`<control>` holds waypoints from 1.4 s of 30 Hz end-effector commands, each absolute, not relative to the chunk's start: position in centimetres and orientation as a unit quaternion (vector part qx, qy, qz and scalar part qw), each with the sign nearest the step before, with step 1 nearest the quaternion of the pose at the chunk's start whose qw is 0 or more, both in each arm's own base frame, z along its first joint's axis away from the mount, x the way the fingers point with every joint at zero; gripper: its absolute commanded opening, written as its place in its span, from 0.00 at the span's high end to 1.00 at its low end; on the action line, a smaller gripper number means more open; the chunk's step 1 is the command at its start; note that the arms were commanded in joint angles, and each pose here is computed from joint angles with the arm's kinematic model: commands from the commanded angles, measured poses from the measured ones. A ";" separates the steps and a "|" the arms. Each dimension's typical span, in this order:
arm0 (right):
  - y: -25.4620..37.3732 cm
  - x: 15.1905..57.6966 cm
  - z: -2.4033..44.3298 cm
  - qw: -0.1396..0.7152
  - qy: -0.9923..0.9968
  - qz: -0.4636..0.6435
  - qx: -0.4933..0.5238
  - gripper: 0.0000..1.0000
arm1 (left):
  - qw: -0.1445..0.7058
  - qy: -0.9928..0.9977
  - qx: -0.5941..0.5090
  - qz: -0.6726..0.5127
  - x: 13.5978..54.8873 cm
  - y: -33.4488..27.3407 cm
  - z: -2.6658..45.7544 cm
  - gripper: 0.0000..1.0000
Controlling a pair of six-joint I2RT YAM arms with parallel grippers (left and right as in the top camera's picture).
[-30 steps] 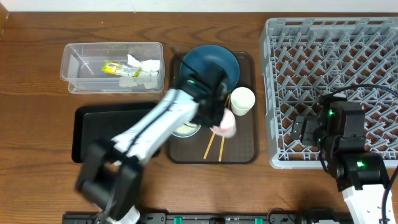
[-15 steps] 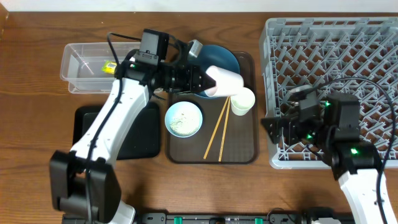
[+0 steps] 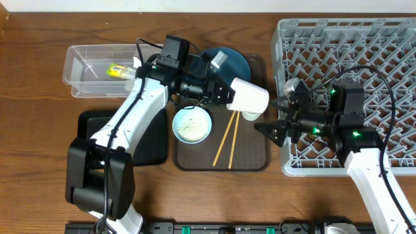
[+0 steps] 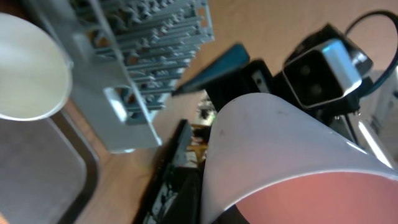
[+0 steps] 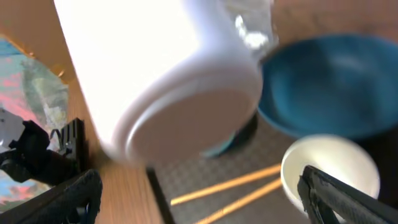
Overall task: Sort waste into correct bins and load items into the dishwasher rack
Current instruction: 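Lift the pink cup with the left gripper and hand it to the right gripper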
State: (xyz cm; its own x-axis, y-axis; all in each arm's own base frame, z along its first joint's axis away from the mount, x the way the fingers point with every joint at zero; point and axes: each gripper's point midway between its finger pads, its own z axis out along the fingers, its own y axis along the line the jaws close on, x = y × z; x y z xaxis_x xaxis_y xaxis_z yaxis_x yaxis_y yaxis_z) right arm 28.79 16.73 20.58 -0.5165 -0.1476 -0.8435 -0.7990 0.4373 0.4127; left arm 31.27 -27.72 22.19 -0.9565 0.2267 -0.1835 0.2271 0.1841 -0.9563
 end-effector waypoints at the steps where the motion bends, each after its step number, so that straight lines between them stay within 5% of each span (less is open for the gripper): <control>1: 17.7 28.7 22.5 0.402 0.717 0.448 -0.349 0.01 | -0.016 0.747 0.164 -0.645 30.3 -28.4 23.0 0.94; 12: 18.9 26.6 27.6 0.461 0.578 0.502 -0.449 0.08 | -0.032 0.744 0.175 -0.644 29.2 -29.5 23.0 0.94; 23: 19.0 26.5 27.6 0.460 0.578 0.503 -0.449 0.09 | -0.045 0.710 0.189 -0.677 28.6 -29.6 24.7 0.94; 42: 19.0 26.8 27.7 0.469 0.576 0.494 -0.452 0.35 | -0.045 0.710 0.189 -0.677 28.6 -29.6 24.7 0.94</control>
State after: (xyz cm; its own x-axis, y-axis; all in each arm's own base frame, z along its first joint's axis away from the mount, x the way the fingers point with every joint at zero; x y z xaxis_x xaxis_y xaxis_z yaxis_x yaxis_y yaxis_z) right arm 27.45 18.52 26.73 -0.1880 -0.0661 -0.9799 -0.9721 0.1552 0.1760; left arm 28.54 -29.55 24.67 -0.9239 0.3253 -0.2013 0.2198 0.0207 -0.9753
